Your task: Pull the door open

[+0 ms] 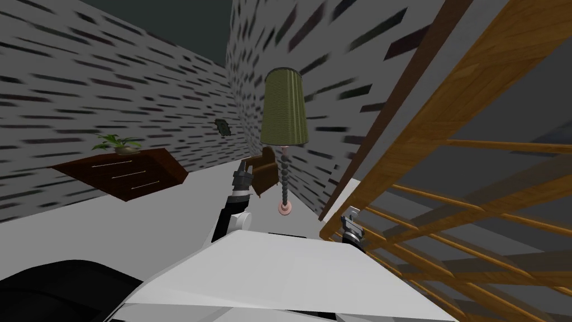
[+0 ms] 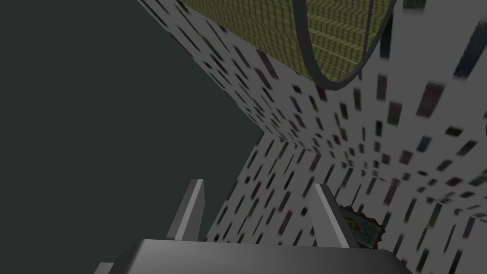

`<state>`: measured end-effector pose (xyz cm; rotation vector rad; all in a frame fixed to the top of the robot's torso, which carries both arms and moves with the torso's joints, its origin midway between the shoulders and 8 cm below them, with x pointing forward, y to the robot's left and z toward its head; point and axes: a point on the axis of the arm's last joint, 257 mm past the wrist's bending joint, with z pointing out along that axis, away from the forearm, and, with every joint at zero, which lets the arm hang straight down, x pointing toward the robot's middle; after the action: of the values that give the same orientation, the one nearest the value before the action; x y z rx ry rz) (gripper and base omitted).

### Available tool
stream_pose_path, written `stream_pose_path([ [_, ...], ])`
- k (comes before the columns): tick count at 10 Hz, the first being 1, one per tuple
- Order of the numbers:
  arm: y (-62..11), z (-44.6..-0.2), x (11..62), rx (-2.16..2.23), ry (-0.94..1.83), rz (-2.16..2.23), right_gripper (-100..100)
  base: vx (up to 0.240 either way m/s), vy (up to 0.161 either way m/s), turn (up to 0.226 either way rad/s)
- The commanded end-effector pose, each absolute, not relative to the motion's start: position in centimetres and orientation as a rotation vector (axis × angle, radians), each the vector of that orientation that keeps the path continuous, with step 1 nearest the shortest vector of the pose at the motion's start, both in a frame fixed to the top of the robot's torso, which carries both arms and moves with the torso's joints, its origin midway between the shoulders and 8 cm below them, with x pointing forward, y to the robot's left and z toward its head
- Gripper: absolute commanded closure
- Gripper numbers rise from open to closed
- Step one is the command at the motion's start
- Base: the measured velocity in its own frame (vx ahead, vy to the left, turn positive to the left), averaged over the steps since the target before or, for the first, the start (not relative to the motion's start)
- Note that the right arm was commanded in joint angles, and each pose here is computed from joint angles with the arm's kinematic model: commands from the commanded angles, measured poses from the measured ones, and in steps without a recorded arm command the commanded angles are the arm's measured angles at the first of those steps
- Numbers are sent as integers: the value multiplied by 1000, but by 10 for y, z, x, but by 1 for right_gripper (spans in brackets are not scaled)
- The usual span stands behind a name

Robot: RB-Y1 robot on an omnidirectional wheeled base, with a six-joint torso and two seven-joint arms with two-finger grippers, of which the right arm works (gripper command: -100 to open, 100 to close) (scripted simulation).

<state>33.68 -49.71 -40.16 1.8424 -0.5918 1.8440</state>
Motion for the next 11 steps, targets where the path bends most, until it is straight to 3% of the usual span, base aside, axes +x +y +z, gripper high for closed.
stream_pose_path([
  [1, -493, -401, 339, 1854, -584, 1859, 100, -172, 95, 75],
  [2, -488, -400, 343, 1866, -571, 1871, -100, -185, 36, 55],
  [8, -467, -399, 358, 1924, -515, 1926, -100, -226, -50, 56],
  [11, -475, -400, 352, 1922, -519, 1928, -100, 141, -26, 8],
])
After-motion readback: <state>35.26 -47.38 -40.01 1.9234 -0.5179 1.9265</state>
